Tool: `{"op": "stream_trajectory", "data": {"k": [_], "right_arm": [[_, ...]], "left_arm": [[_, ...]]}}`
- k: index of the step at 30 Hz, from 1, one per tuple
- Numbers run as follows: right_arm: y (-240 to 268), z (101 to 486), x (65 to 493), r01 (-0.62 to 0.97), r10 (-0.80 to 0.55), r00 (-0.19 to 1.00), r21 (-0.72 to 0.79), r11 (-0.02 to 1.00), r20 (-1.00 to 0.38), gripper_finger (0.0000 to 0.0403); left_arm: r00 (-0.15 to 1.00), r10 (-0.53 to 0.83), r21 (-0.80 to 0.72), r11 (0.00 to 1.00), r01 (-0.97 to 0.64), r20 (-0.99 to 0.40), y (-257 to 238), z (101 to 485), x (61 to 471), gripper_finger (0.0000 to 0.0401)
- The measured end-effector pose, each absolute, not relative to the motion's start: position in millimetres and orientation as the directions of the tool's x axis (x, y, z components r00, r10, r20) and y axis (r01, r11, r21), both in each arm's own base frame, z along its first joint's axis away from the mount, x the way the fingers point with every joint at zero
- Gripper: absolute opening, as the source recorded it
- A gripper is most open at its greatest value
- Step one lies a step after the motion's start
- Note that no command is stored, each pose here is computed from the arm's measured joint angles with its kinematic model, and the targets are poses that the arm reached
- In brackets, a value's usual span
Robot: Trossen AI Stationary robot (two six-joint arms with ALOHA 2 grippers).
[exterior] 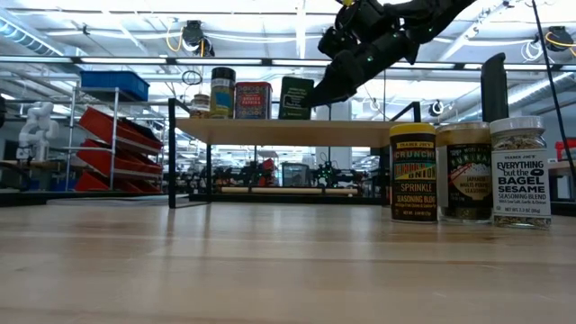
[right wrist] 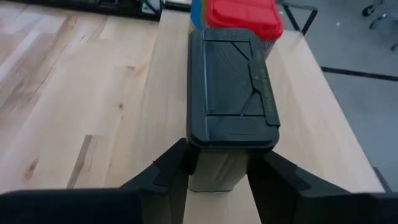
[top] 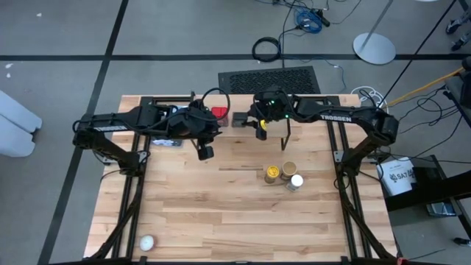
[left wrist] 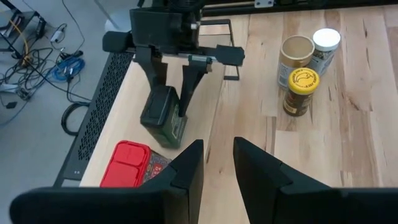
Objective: Shelf spices
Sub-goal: Adjust the black seasoning can on the shelf
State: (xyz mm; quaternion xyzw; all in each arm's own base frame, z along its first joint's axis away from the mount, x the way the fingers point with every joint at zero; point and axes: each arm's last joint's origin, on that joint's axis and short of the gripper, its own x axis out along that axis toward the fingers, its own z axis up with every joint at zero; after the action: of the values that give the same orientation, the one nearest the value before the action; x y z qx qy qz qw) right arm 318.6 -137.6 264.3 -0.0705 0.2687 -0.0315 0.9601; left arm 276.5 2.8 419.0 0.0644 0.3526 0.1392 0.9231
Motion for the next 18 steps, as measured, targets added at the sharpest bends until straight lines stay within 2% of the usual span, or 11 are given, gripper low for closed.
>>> {"op": "stream_trajectory", "data": {"k": [11,18], "right_arm": [[-138.9,265.0,321.0,0.037,-0.109,0.865,-0.154,0.987,-0.49,0.0176],[-139.0,265.0,320.9,0.034,-0.113,0.864,-0.167,0.985,-0.491,0.019]], "left_arm": [[0.714,0.297,0.214,0.955,-0.207,-0.634,2.7,419.0,276.5,0.0097],[0.714,0.297,0.214,0.955,-0.207,-0.634,2.7,419.0,276.5,0.0097]]}}
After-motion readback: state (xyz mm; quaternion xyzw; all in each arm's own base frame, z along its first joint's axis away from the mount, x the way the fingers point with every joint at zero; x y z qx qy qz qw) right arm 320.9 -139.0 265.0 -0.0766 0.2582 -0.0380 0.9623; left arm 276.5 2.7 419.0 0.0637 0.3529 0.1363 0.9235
